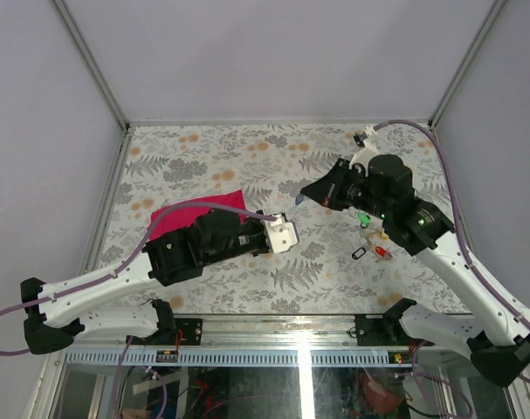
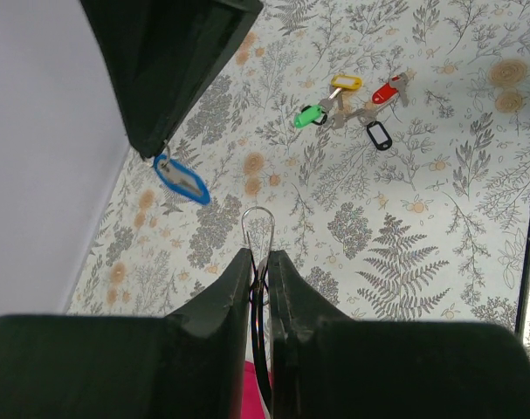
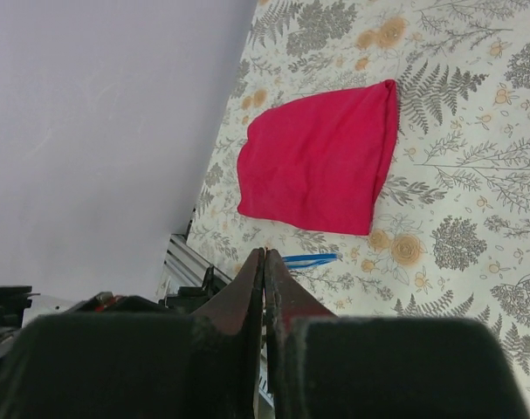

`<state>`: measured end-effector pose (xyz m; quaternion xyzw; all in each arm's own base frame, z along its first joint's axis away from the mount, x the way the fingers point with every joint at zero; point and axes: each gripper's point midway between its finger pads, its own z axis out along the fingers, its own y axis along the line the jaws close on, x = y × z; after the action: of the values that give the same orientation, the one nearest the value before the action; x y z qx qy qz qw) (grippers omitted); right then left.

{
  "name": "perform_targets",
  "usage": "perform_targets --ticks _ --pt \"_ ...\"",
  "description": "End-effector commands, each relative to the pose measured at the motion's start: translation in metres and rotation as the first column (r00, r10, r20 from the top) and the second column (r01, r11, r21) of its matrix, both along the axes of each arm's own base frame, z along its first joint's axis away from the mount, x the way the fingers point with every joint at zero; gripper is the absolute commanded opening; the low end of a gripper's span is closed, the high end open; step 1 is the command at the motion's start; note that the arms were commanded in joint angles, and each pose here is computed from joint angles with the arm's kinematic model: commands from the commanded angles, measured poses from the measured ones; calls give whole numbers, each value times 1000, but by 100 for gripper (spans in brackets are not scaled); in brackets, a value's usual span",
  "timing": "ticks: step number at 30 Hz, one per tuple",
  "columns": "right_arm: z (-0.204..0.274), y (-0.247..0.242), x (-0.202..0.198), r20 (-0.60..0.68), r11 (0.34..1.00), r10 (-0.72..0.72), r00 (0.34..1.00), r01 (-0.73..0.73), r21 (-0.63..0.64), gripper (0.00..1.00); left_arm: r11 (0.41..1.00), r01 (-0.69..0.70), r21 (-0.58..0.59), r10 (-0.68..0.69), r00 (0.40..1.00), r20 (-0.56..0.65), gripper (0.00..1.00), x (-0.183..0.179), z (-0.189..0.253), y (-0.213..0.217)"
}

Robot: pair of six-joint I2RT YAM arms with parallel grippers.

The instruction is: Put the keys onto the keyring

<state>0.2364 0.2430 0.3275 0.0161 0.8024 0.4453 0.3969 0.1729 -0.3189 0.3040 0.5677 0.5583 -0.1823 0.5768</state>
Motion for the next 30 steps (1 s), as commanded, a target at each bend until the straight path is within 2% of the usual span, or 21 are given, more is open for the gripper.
perform_targets --ticks 1,10,26,30 --pt "13 7 8 -28 997 -56 998 55 -53 0 999 10 -34 -9 999 33 0 -1 14 -2" --pt "16 28 -4 -57 988 -24 998 15 -154 0 999 -37 -8 37 998 45 0 8 8 1" --pt "22 45 -29 -74 982 60 995 -72 -174 0 995 -97 -2 97 993 65 0 18 6 7" --pt "18 30 -23 -44 974 -1 999 -9 -226 0 995 -103 1 103 992 68 0 19 5 7"
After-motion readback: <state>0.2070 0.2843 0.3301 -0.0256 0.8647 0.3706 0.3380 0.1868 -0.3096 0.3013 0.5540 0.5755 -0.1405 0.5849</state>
